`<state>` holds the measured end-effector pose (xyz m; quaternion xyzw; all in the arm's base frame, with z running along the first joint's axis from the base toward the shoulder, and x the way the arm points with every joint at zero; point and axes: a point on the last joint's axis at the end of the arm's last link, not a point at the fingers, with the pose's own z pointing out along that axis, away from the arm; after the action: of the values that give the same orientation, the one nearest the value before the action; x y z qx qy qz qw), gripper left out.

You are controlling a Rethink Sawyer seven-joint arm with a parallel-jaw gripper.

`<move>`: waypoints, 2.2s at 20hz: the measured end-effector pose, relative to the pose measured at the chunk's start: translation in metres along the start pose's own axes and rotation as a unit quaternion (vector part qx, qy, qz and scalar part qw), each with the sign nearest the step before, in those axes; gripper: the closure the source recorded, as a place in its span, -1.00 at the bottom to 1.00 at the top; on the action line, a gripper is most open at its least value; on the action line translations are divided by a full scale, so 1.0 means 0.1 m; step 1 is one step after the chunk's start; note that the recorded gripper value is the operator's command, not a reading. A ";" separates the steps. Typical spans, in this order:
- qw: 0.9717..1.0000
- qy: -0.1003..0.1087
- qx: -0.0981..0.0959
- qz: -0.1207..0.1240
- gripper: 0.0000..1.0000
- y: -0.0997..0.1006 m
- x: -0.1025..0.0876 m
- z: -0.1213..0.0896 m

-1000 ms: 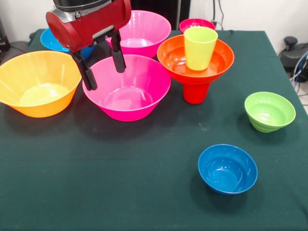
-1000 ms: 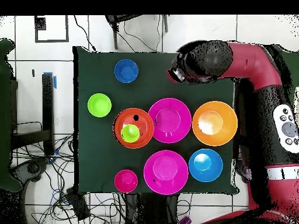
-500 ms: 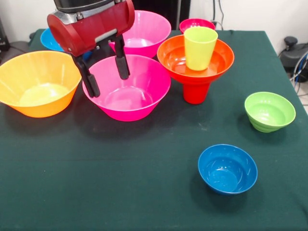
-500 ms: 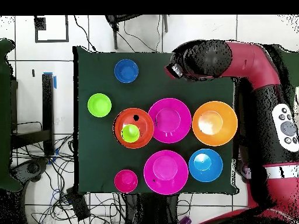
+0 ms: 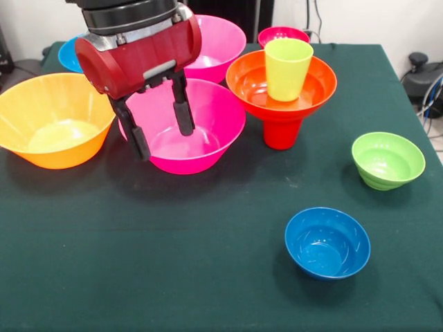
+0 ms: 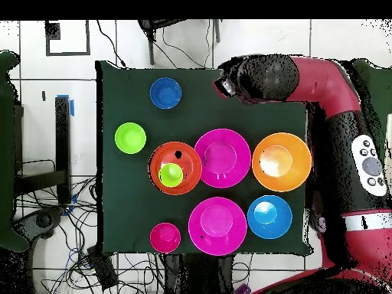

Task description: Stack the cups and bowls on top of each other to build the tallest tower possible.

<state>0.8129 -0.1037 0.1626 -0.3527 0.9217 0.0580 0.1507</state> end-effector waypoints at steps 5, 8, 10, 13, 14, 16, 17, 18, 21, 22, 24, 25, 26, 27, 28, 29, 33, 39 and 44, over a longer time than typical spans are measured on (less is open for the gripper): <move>1.000 -0.017 0.012 -0.005 -1.00 0.03 -0.10 0.06; 0.999 -0.026 0.018 -0.010 -1.00 0.08 -0.19 0.10; 0.999 -0.033 0.020 -0.015 -1.00 0.15 -0.25 0.14; 0.999 -0.039 0.019 -0.022 -1.00 0.25 -0.33 0.19; 0.999 -0.039 0.019 -0.023 -1.00 0.26 -0.34 0.19; 0.998 -0.044 0.020 -0.027 -1.00 0.32 -0.40 0.23; 0.998 -0.045 0.020 -0.028 -1.00 0.33 -0.41 0.23; 0.998 -0.046 0.020 -0.029 -1.00 0.34 -0.42 0.24; 0.998 -0.048 0.020 -0.033 -1.00 0.40 -0.48 0.26; 0.998 -0.049 0.019 -0.035 -1.00 0.43 -0.51 0.27; 0.998 -0.050 0.017 -0.037 -1.00 0.48 -0.56 0.29; 0.998 -0.051 0.015 -0.039 -1.00 0.52 -0.60 0.30; 0.998 -0.051 0.013 -0.041 -1.00 0.56 -0.63 0.31; 0.998 -0.051 0.012 -0.042 -1.00 0.58 -0.65 0.31; 0.998 -0.051 0.011 -0.043 -1.00 0.60 -0.67 0.32; 0.998 -0.051 0.009 -0.044 -1.00 0.63 -0.69 0.33; 0.998 -0.044 0.006 -0.053 -1.00 0.81 -0.78 0.39; 0.998 -0.032 0.007 -0.059 -1.00 1.10 -0.92 0.41; 0.998 -0.013 0.015 -0.054 -1.00 1.43 -1.11 0.43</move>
<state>0.8058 0.0821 0.1574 -0.3986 0.9002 0.0401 0.1706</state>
